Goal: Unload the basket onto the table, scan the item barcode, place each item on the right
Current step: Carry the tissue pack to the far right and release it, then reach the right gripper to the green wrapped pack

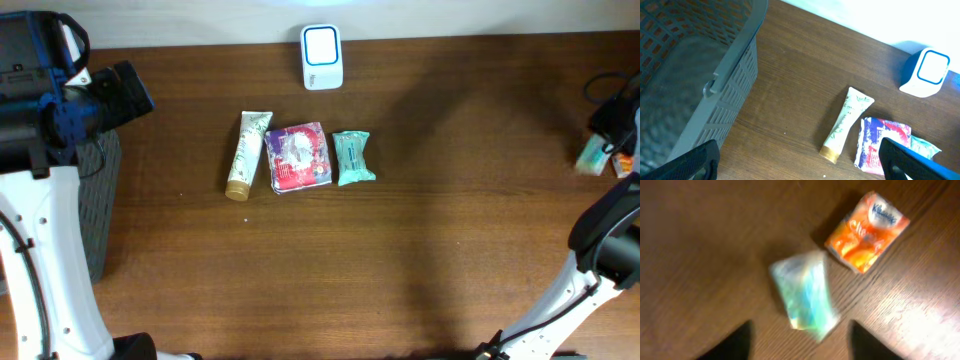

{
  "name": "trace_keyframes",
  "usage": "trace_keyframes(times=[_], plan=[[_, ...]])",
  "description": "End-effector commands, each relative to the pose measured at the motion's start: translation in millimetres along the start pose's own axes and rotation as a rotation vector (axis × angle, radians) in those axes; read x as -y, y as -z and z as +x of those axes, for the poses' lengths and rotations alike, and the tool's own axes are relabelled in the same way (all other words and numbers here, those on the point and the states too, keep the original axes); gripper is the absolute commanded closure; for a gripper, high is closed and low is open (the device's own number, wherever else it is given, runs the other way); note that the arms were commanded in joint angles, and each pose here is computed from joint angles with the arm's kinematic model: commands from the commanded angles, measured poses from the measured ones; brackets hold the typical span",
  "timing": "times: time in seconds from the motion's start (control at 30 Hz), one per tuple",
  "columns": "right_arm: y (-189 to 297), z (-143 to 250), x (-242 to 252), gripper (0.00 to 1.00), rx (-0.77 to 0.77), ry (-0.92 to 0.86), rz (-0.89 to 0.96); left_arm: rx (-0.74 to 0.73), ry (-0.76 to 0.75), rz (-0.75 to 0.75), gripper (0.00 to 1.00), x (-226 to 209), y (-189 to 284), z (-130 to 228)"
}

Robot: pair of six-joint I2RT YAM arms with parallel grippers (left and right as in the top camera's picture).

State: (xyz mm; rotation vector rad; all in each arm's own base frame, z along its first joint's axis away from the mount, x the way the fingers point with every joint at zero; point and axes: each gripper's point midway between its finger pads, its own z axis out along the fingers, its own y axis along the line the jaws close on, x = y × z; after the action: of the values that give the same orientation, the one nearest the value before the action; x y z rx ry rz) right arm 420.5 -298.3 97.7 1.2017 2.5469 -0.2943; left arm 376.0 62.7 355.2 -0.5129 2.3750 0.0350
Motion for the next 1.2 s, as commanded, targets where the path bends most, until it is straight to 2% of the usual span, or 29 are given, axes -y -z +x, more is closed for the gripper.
trace_keyframes(times=[0.0, 0.03, 0.1, 0.23, 0.3, 0.4, 0.6, 0.7, 0.83, 1.0, 1.1, 1.17], plan=[[-9, 17, 5, 0.05, -0.057, 0.033, 0.021, 0.014, 0.013, -0.002, 0.01, -2, 4, -2], [-4, 20, 7, 0.01, -0.067, 0.036, 0.024, 0.014, 0.013, -0.002, 0.01, -2, 4, -2], [18, 15, 5, 0.01, -0.037, 0.029, -0.004, 0.014, 0.013, -0.002, 0.01, -2, 4, -2], [125, 5, -36, 0.01, 0.076, 0.022, -0.356, 0.013, 0.013, -0.002, 0.01, -2, 4, -2], [181, 12, -45, 0.01, 0.146, 0.052, -0.429, 0.014, 0.013, -0.002, 0.01, -2, 4, -2], [222, 44, -70, 0.01, 0.143, 0.135, -0.472, 0.014, 0.013, -0.002, 0.01, -2, 4, -2], [213, 131, -150, 0.01, -0.037, 0.374, -0.509, 0.014, 0.013, -0.002, 0.01, -2, 4, -2], [188, 183, -177, 0.01, -0.134, 0.483, -0.501, 0.014, 0.013, -0.002, 0.01, -2, 4, -2], [168, 229, -199, 0.01, -0.196, 0.58, -0.498, 0.014, 0.013, -0.002, 0.01, -2, 4, -2], [156, 263, -232, 0.01, -0.199, 0.669, -0.544, 0.014, 0.013, -0.002, 0.01, -2, 4, -2], [153, 290, -268, 0.02, -0.236, 0.709, -0.687, 0.014, 0.013, -0.002, 0.01, -2, 4, -2], [139, 299, -287, 0.01, -0.252, 0.656, -0.707, 0.013, 0.013, -0.002, 0.01, -2, 4, -2]])
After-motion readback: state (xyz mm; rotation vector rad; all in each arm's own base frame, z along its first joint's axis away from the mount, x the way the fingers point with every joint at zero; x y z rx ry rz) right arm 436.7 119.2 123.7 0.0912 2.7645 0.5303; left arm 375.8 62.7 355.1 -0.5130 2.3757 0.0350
